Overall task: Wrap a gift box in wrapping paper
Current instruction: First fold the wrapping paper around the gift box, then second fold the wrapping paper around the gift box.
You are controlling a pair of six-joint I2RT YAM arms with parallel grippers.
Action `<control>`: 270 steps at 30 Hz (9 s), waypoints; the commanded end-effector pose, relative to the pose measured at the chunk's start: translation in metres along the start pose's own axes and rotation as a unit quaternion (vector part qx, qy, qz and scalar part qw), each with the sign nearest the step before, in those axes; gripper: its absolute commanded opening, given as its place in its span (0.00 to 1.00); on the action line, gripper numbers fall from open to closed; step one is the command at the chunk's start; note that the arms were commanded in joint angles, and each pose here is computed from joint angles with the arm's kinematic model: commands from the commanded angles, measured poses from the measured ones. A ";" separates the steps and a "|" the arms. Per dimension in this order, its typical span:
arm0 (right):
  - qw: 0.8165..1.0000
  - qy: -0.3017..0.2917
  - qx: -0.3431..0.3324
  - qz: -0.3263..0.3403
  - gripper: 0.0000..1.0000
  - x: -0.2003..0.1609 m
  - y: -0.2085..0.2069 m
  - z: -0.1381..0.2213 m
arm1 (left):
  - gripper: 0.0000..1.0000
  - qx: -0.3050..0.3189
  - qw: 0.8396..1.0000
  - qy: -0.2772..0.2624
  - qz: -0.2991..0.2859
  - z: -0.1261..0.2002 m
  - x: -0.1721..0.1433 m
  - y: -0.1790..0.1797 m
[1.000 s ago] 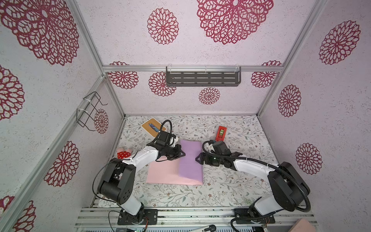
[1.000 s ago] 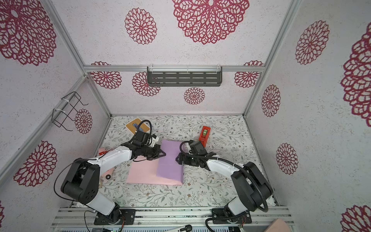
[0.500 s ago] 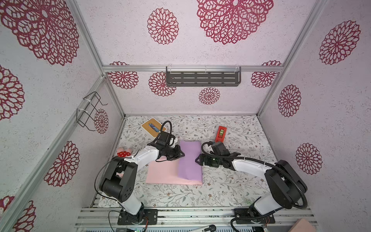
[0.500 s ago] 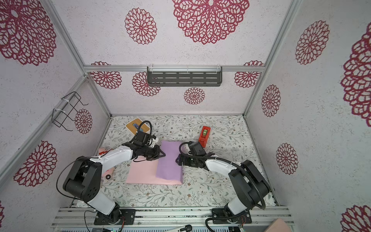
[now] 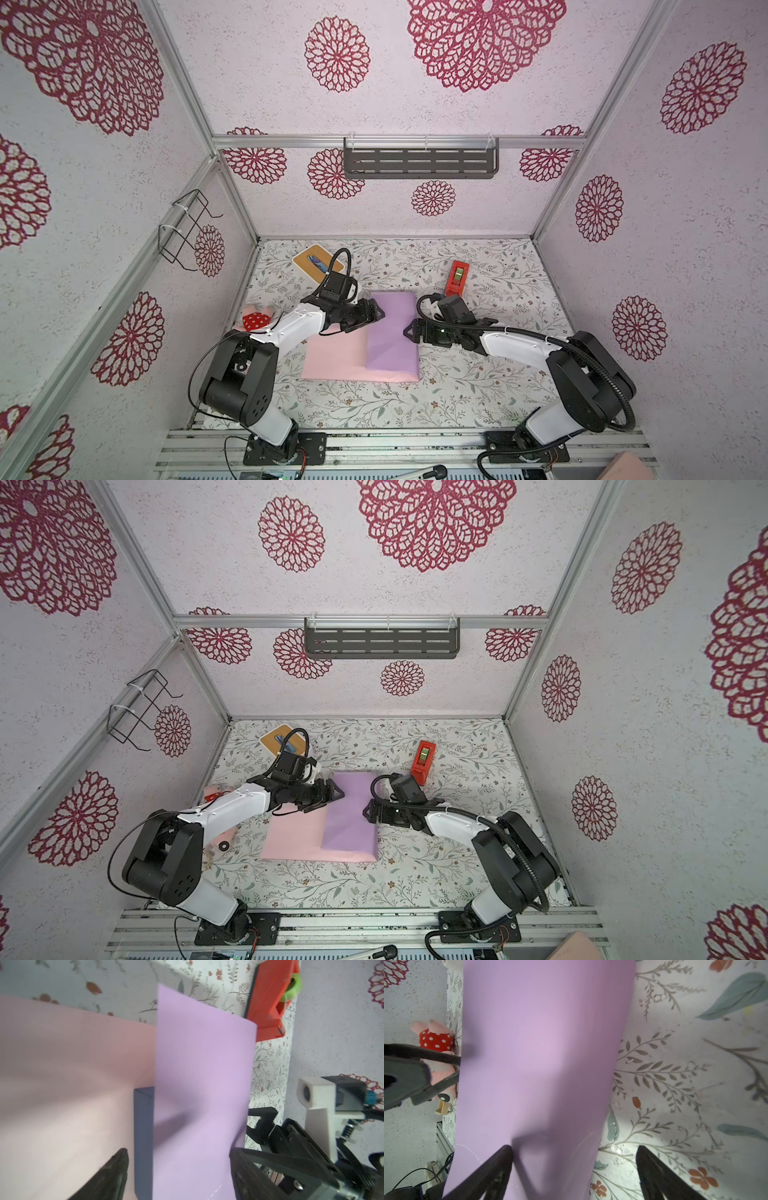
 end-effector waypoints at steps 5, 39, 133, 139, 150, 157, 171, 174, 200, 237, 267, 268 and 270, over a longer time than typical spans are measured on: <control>0.999 0.026 -0.028 -0.010 0.93 -0.017 -0.014 -0.006 | 0.81 -0.023 0.998 0.047 0.018 -0.018 -0.020 -0.006; 0.999 0.004 -0.038 0.011 0.94 0.016 -0.023 0.023 | 0.32 0.019 0.994 0.091 0.053 -0.057 -0.063 -0.008; 0.993 0.108 -0.052 -0.017 0.91 0.003 -0.085 0.010 | 0.85 0.177 0.950 0.002 0.257 0.067 -0.137 0.123; 0.993 0.105 -0.054 -0.019 0.90 0.003 -0.085 0.013 | 0.81 0.124 0.962 0.001 0.244 0.052 -0.126 0.112; 0.993 0.100 -0.052 -0.022 0.90 0.005 -0.084 0.012 | 0.78 0.107 0.974 -0.041 0.198 0.053 -0.111 0.110; 0.993 0.104 -0.054 -0.023 0.90 0.002 -0.086 0.011 | 0.78 0.081 0.984 -0.061 0.147 0.050 -0.093 0.102; 0.993 0.107 -0.053 -0.024 0.89 0.002 -0.087 0.008 | 0.78 0.070 0.990 -0.106 0.057 0.054 -0.054 0.087; 0.992 0.109 -0.052 -0.024 0.89 0.001 -0.087 0.007 | 0.78 0.078 0.989 -0.098 0.078 0.050 -0.047 0.094; 0.992 0.112 -0.047 -0.021 0.89 0.005 -0.085 0.004 | 0.40 0.007 0.987 -0.093 0.128 0.023 -0.013 0.137; 0.992 0.113 -0.047 -0.022 0.89 0.005 -0.085 0.004 | 0.19 0.039 0.991 -0.059 0.112 0.038 -0.028 0.122; 0.992 0.116 -0.047 -0.025 0.88 0.004 -0.087 0.001 | 0.03 0.011 0.995 -0.067 0.070 0.044 -0.017 0.096; 0.992 0.116 -0.046 -0.025 0.88 0.004 -0.086 0.001 | 0.02 0.010 0.996 -0.064 0.067 0.044 -0.017 0.091; 0.992 0.116 -0.046 -0.025 0.88 0.004 -0.086 0.000 | 0.01 0.011 0.996 -0.059 0.065 0.044 -0.016 0.082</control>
Point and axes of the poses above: each gripper's point midway between its finger pads, its own z axis back along the fingers, its own y axis along the line the jaws close on, x = y × z, the point moved 3 cm from there along z, back along the fingers, and after that the axes turned 3 degrees about -z, right-handed, at the moved point
